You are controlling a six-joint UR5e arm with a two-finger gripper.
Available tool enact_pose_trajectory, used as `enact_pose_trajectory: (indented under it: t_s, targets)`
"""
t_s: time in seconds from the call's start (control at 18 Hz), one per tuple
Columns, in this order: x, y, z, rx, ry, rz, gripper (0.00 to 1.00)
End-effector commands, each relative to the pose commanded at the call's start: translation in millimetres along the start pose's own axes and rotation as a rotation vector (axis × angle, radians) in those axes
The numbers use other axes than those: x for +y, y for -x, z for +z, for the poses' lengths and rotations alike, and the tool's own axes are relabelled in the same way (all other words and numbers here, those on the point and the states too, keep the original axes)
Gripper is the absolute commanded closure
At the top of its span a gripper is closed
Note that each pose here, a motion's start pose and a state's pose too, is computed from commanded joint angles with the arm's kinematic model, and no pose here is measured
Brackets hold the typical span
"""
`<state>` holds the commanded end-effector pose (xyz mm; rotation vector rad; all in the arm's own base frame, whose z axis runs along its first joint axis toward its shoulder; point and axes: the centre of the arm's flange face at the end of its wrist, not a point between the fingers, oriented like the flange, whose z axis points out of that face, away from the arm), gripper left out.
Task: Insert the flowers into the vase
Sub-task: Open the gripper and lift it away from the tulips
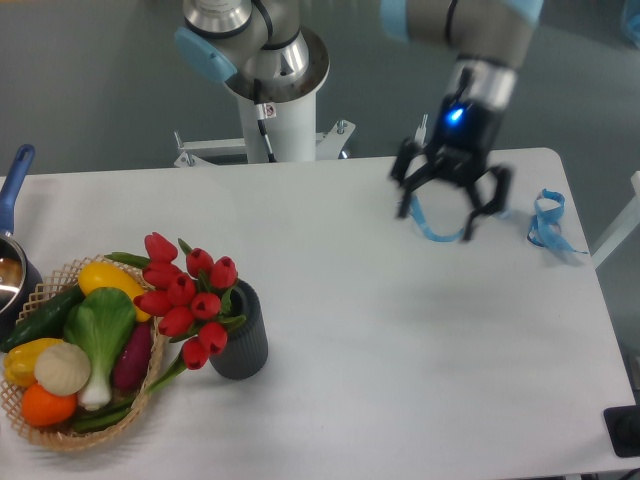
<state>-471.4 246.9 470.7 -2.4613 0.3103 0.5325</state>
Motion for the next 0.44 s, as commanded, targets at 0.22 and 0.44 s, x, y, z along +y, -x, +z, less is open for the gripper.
enact_pose_trajectory:
  t_s: [0.22, 0.44]
  targets:
    - [10, 4, -26, 0.105, 0.178, 0.229, 0.0]
    - [34, -2, -39, 0.168, 0.223, 0.34, 0.0]
